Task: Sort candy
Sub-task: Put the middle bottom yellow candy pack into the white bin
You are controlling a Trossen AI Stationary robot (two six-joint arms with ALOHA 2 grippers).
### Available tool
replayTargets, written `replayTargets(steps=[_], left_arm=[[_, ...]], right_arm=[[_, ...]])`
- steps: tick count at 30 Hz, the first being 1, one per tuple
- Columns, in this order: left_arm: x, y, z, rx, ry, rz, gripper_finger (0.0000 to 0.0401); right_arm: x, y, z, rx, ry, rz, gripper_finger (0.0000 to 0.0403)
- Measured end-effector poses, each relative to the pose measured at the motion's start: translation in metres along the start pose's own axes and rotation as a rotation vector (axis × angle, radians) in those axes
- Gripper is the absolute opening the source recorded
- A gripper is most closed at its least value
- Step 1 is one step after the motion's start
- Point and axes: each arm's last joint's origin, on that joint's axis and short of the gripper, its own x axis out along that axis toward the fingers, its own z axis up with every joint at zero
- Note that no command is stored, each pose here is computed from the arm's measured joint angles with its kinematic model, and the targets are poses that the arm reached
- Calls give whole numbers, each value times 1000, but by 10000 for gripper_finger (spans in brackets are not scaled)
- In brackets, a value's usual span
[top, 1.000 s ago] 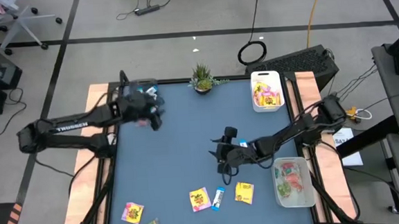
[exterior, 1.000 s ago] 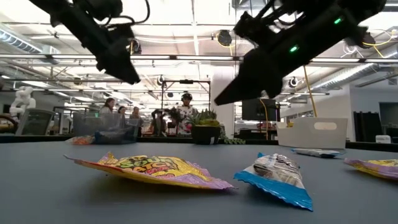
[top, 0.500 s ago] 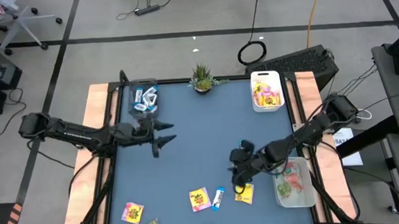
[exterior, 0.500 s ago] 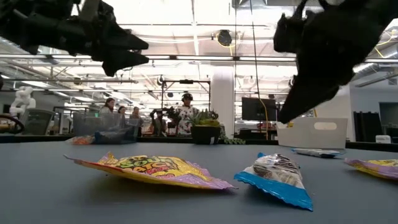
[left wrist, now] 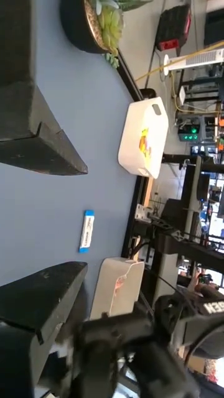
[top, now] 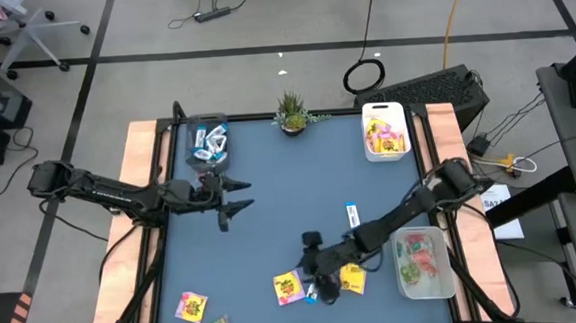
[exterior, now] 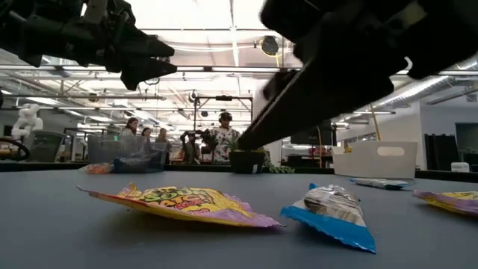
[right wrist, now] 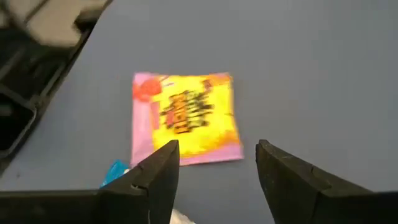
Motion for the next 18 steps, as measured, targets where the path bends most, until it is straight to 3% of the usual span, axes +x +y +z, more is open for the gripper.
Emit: replayTargets(steps=[7,18], left_arm=[[0,0,0,2,4,0,244],[0,0,-2,19,21,3,244]], right_arm=[[30,-14,22,-91,99,93,199],[54,-36,14,-36,144,247,194]])
